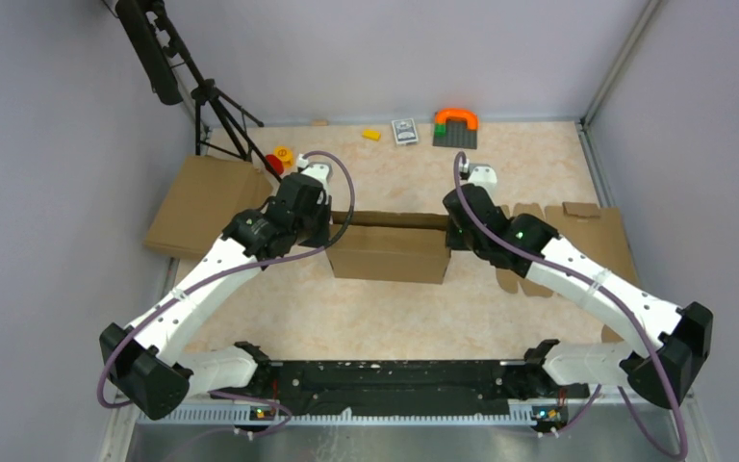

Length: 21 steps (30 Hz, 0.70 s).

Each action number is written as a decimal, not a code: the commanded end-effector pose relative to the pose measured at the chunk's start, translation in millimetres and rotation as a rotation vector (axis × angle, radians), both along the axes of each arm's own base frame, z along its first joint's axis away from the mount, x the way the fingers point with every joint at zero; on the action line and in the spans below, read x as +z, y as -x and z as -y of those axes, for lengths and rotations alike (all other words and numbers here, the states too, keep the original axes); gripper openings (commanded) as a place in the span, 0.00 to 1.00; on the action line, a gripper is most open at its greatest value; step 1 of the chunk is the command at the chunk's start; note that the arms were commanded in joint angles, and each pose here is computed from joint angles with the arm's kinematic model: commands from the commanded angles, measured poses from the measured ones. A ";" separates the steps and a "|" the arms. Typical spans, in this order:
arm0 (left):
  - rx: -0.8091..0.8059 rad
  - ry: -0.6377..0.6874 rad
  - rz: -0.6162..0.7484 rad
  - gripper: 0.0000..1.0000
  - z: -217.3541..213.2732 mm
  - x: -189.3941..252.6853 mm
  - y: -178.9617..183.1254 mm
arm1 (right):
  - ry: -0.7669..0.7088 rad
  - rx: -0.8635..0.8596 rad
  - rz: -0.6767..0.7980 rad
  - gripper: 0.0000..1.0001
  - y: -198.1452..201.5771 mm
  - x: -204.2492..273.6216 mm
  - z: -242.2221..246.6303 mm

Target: Fold the paper box

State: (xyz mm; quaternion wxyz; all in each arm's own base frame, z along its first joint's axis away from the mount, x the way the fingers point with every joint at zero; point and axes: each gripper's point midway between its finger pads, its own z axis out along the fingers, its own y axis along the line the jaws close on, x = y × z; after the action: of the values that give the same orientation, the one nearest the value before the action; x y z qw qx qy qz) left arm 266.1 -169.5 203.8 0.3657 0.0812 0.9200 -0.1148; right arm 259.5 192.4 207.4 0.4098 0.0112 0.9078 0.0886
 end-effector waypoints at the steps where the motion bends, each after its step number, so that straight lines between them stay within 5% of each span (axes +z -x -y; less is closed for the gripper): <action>1: 0.000 0.016 -0.010 0.00 4.5 -5.3 -0.1 | -0.031 -0.019 0.053 0.00 1.8 6.1 -3.7; 21: 0.000 0.019 -0.023 0.00 8.6 -10.8 -2.7 | -0.048 -0.081 0.150 0.00 3.0 -12.9 8.7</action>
State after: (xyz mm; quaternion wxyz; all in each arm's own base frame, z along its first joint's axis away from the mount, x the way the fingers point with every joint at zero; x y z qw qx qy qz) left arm 270.7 -172.7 203.7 0.3708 0.0785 0.9179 -0.1179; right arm 260.9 187.5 201.9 0.4702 0.0385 0.8775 0.0863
